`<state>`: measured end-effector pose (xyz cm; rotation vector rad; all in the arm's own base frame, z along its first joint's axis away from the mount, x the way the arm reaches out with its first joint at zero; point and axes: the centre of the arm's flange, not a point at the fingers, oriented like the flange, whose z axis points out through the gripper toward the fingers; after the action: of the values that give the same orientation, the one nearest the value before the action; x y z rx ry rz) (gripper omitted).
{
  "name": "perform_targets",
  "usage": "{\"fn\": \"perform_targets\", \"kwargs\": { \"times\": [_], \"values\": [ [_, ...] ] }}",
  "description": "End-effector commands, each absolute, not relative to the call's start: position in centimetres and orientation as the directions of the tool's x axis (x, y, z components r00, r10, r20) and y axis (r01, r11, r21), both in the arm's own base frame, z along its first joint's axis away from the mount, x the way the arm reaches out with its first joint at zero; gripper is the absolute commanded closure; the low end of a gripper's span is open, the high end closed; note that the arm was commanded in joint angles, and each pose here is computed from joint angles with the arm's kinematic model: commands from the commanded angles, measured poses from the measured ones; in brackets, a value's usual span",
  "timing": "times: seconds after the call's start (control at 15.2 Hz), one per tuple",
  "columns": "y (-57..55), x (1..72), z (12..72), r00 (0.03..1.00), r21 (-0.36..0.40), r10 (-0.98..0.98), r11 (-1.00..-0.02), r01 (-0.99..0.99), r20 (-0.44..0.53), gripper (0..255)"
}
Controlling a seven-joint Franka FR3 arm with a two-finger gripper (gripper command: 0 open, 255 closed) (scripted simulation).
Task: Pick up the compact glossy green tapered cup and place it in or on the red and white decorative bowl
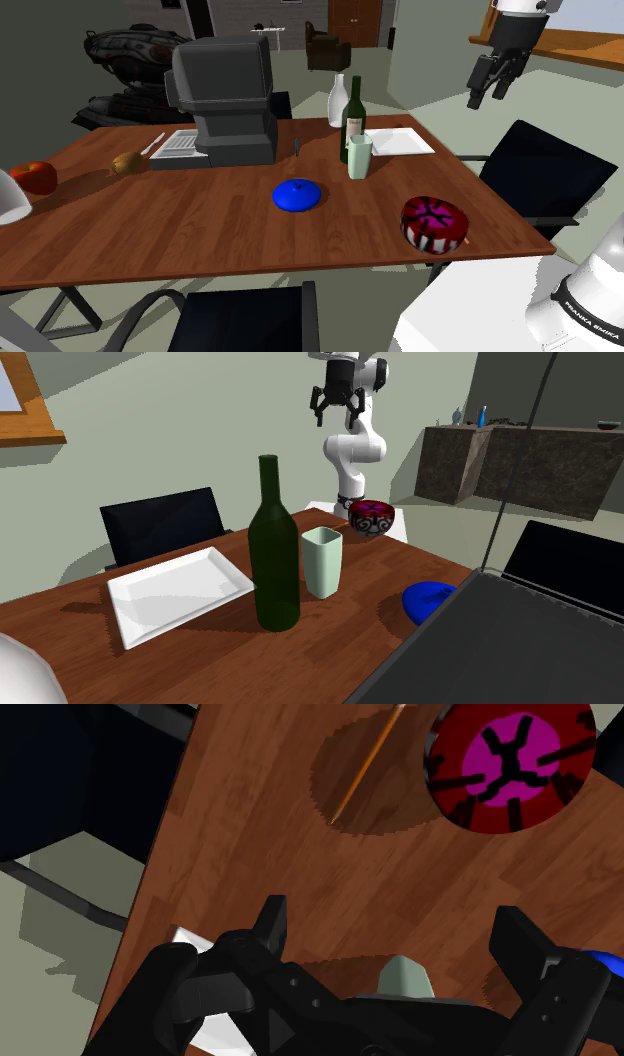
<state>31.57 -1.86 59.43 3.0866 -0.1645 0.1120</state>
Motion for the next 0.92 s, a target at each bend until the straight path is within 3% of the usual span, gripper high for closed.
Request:
{"fn": "perform_targets", "kwargs": {
  "times": [0.0, 0.86],
  "values": [
    [-1.9, 31.6, 59.4, 0.992, 0.045, -0.104, -0.993, -0.108, 0.075, 0],
    [0.7, 47.7, 51.6, 0.997, 0.029, -0.071, -0.997, -0.071, 0.000, 0]
  ]
}}
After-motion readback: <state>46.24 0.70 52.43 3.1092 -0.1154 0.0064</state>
